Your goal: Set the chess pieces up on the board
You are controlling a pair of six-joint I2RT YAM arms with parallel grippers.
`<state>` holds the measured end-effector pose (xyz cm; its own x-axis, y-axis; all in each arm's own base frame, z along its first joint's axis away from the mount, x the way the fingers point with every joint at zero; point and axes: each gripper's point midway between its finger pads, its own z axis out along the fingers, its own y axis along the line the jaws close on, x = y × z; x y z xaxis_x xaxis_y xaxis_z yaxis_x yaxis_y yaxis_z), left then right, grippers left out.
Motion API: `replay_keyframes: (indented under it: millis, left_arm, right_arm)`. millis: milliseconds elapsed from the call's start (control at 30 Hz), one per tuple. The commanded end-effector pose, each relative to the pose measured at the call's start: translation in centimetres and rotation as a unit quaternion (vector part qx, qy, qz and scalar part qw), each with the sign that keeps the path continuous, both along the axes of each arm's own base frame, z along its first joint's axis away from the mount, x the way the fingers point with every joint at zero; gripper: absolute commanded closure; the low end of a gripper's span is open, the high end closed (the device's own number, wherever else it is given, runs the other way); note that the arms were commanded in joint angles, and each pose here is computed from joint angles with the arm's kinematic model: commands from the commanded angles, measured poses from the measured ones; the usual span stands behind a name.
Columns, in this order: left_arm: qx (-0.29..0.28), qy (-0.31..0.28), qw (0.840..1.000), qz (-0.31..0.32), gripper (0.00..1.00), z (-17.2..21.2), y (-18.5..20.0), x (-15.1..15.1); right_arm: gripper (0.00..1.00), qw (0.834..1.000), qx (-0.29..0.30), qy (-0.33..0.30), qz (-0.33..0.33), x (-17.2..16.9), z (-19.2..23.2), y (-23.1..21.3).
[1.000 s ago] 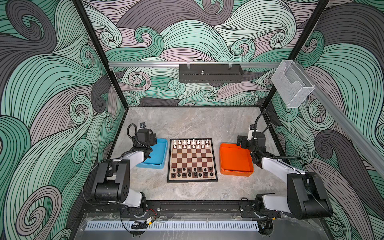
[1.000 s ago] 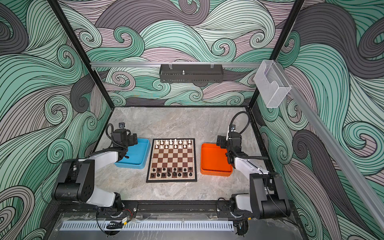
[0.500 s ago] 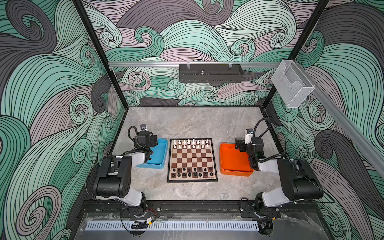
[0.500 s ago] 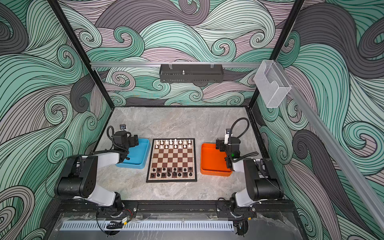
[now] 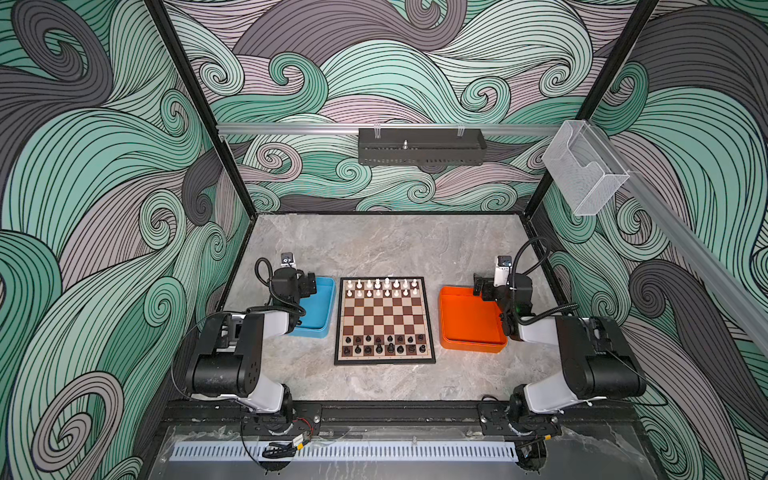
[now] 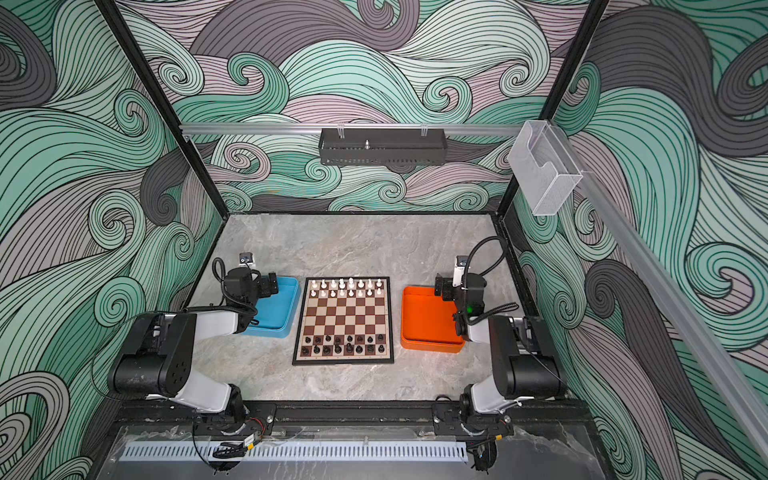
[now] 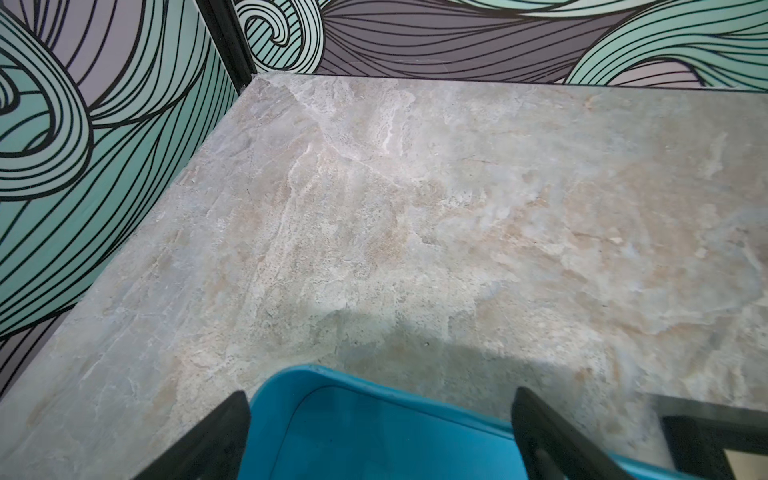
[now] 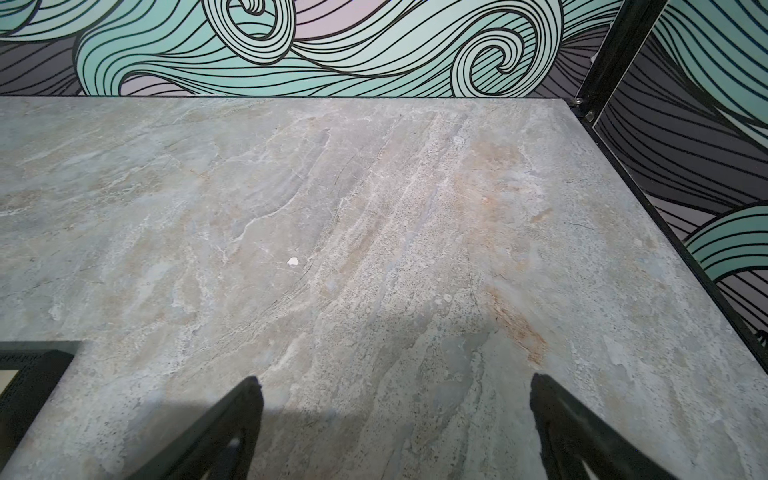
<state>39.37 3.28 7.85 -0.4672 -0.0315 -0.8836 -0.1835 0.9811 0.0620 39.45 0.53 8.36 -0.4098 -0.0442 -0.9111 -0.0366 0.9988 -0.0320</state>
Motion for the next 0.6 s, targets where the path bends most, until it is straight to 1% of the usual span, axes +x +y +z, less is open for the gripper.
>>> replay_keyframes:
  millis: [0,33,200,367,567]
  left_arm:
    - [-0.002,-0.022,1.000,-0.020,0.01,0.75,-0.35,0.47]
    - [-0.008,-0.013,1.000,-0.021,0.02,0.54,-0.37,0.40]
    - [-0.024,-0.011,0.999,-0.026,0.01,0.43,-0.13,0.65]
    - [-0.024,-0.010,0.999,-0.024,0.01,0.42,-0.04,0.62]
    - [-0.024,-0.011,0.999,-0.024,0.01,0.45,-0.05,0.62]
  right_arm:
    - [0.00,1.000,0.011,-0.021,0.017,0.48,0.76,0.58]
    - [0.00,1.000,0.012,-0.021,0.019,0.48,0.76,0.66]
    - [0.00,0.999,0.015,-0.025,0.031,0.41,0.79,0.96]
    - [0.00,1.000,0.016,-0.022,0.013,0.51,0.71,0.31]
    - [0.00,1.000,0.013,-0.023,0.013,0.47,0.78,0.36]
